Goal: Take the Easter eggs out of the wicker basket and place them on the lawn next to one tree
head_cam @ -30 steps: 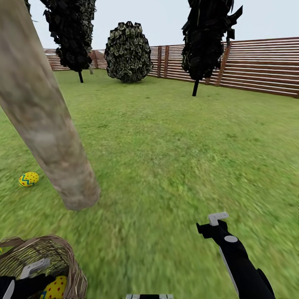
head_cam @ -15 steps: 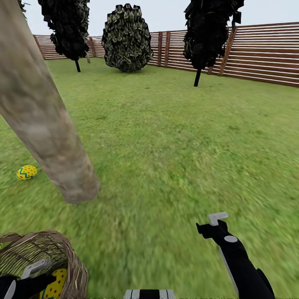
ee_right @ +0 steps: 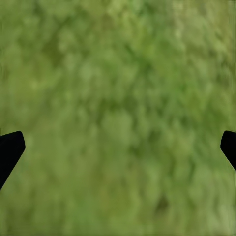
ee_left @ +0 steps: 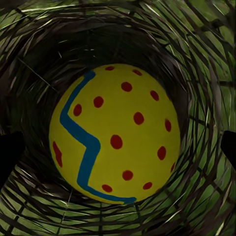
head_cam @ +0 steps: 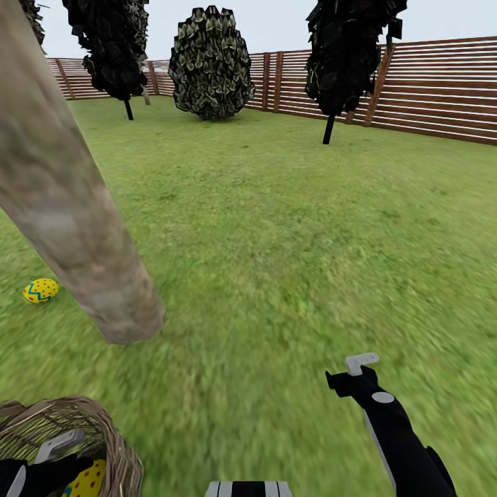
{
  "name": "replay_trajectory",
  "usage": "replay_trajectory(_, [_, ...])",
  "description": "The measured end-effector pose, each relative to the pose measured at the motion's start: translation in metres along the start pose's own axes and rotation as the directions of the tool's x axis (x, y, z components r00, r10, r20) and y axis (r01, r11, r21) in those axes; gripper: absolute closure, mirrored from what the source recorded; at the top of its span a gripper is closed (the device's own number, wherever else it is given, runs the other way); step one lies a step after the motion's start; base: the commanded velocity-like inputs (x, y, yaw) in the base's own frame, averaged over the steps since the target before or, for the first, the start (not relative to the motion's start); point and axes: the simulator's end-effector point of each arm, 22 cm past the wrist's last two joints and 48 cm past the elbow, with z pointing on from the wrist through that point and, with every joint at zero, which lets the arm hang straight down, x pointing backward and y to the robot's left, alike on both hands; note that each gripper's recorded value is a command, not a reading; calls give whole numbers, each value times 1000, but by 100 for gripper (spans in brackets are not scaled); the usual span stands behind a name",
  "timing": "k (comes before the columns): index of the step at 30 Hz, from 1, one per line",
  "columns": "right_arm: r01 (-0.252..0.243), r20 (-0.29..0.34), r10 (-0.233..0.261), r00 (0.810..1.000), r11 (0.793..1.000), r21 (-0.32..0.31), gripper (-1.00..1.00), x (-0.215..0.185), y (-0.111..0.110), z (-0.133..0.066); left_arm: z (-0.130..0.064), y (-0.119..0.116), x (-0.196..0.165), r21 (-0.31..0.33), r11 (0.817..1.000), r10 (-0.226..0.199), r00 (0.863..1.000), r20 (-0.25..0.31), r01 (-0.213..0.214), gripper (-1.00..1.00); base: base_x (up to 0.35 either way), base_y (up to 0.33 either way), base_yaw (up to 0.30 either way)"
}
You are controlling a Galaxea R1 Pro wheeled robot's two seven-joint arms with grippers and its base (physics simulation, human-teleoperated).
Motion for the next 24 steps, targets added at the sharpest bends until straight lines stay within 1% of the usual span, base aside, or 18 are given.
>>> replay_trajectory(5, [17,0,-17,1000,1000,-14,-100,0,9,0,0,0,0,0,1000,0,1000,0,0,-100,7,0,0])
replay_trajectory(24, [22,-77,-25,997,999,-34,-100,39,19,22,22,10,25,-32,999,0,997,-76,-2,-100,0,0,0])
